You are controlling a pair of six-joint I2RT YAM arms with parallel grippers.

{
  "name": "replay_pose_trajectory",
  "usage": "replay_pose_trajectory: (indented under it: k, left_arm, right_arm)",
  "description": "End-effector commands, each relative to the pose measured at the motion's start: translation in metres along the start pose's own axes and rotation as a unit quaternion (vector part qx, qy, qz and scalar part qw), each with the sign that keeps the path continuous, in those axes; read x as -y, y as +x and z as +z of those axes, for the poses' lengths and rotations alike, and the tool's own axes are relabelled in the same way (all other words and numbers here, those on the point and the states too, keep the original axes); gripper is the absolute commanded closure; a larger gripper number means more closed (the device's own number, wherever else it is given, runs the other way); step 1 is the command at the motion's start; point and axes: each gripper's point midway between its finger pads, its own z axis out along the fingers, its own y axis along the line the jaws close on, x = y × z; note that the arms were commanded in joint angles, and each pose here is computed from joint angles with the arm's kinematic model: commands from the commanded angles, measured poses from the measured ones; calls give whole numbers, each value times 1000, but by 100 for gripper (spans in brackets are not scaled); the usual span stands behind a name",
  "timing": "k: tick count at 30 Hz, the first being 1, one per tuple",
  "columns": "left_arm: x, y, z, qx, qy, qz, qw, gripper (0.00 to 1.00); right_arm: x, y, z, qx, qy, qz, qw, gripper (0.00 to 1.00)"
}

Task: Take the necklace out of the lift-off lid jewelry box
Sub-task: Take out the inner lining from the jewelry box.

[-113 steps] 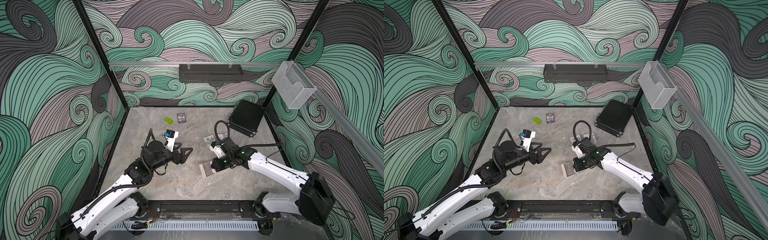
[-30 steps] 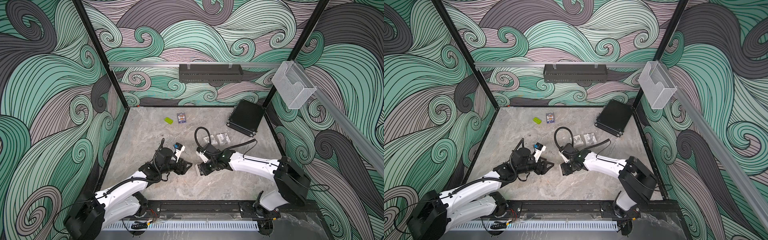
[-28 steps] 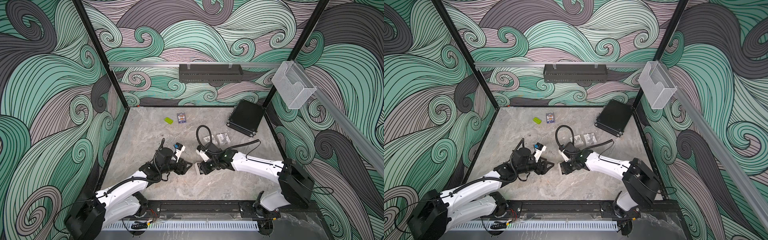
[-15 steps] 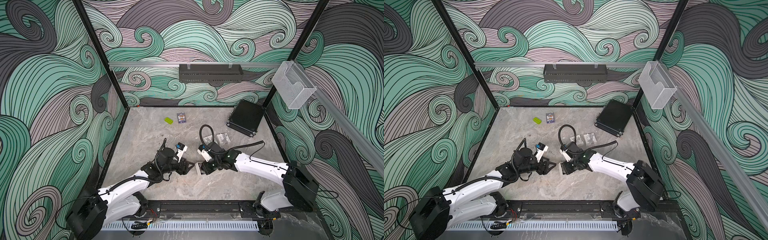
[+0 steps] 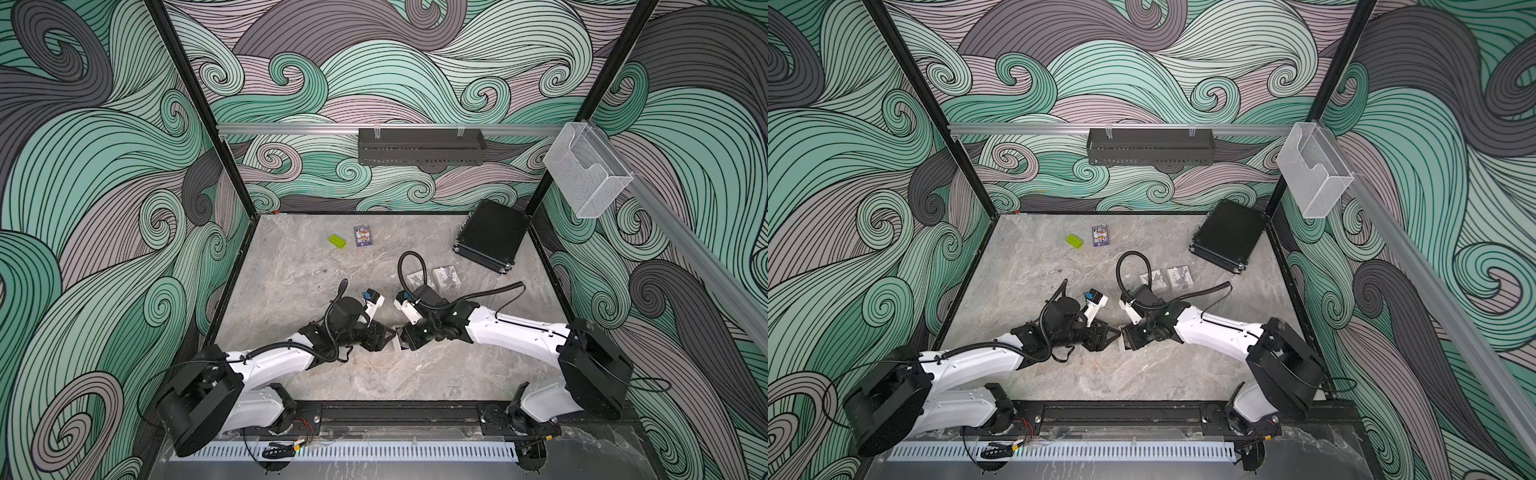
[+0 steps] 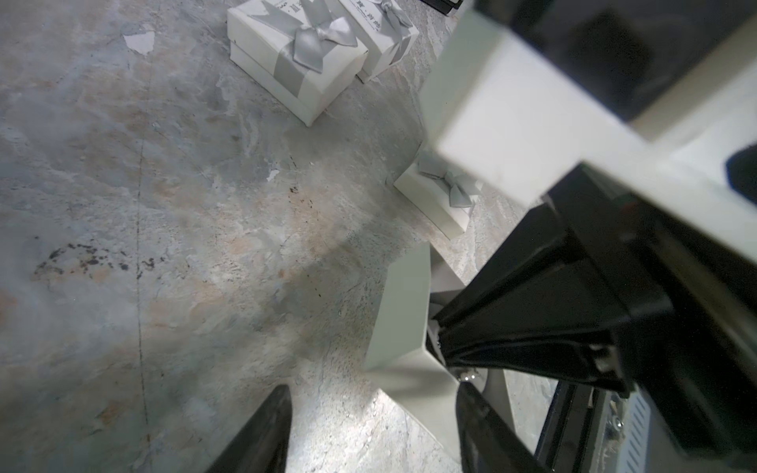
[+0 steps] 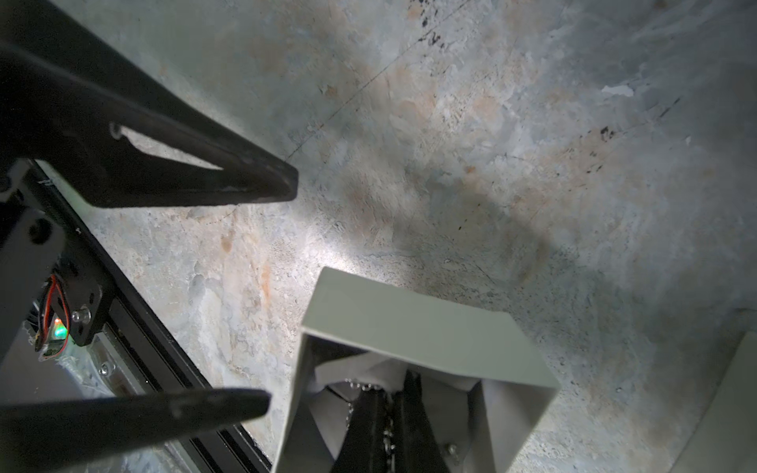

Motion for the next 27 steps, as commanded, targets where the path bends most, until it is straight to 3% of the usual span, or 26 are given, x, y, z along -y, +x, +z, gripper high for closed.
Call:
replay_pose_trajectory:
  k: [1, 14, 27]
  left_arm:
    - [8, -25, 1, 37, 6, 5, 999, 38]
    - [-10, -5, 23, 2, -23, -3, 1000, 40]
    - [-13, -9, 5, 12, -46, 3, 999, 40]
  right_arm:
    - [8, 5, 6, -7, 12, 4, 1000, 93]
    - [8, 6, 6, -4, 3, 8, 1000, 93]
    - [-3, -13, -25, 51, -88, 38, 994, 93]
